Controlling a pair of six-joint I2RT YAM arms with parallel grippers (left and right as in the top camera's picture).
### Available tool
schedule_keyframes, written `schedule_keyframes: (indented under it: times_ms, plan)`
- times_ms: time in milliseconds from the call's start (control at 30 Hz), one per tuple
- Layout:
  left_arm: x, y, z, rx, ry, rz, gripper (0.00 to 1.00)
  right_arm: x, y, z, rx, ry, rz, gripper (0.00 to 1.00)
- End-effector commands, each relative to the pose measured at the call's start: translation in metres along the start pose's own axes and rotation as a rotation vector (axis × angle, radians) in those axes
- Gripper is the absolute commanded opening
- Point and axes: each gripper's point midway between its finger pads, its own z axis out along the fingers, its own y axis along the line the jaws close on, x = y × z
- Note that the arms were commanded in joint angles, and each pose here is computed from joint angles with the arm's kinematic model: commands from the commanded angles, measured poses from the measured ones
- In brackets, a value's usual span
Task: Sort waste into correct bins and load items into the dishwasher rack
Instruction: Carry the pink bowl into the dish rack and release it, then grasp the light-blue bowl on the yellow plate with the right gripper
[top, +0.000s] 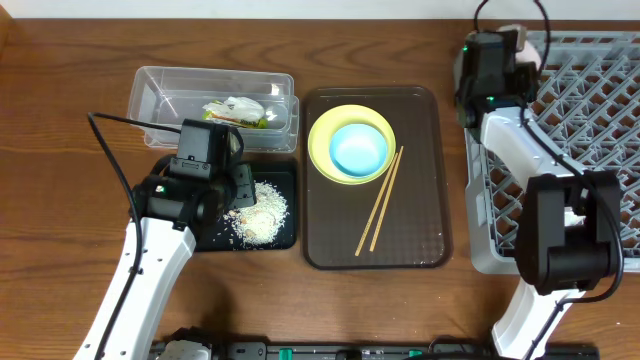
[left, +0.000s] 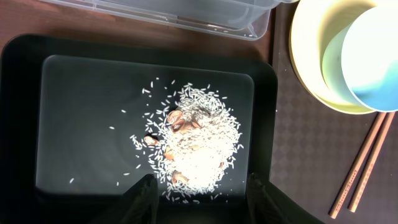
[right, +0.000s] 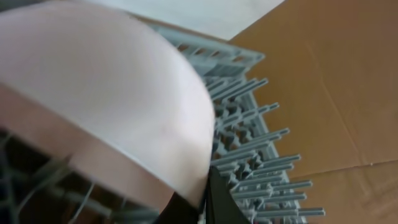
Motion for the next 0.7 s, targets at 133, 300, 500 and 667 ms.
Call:
schedule_keyframes:
  times_ms: [133,300,500,667]
  plan:
    - [-0.004,0.002,-0.003,-0.010,-0.014,0.009,0.50,0.005,0.017,-0.038,-0.201,0.038,0.095,0.09]
    - [-0.004,0.002,-0.003,-0.010,-0.014,0.009,0.50,0.003,0.027,-0.082,-0.486,0.060,0.106,0.40]
    - [-0.004,0.002,-0.003,-0.010,-0.014,0.009,0.50,-0.004,0.068,-0.165,-0.969,0.093,0.186,0.43]
    - [-0.004,0.002,-0.003,-0.010,-0.014,0.009,0.49,0.006,0.108,-0.219,-1.228,0.160,0.173,0.44]
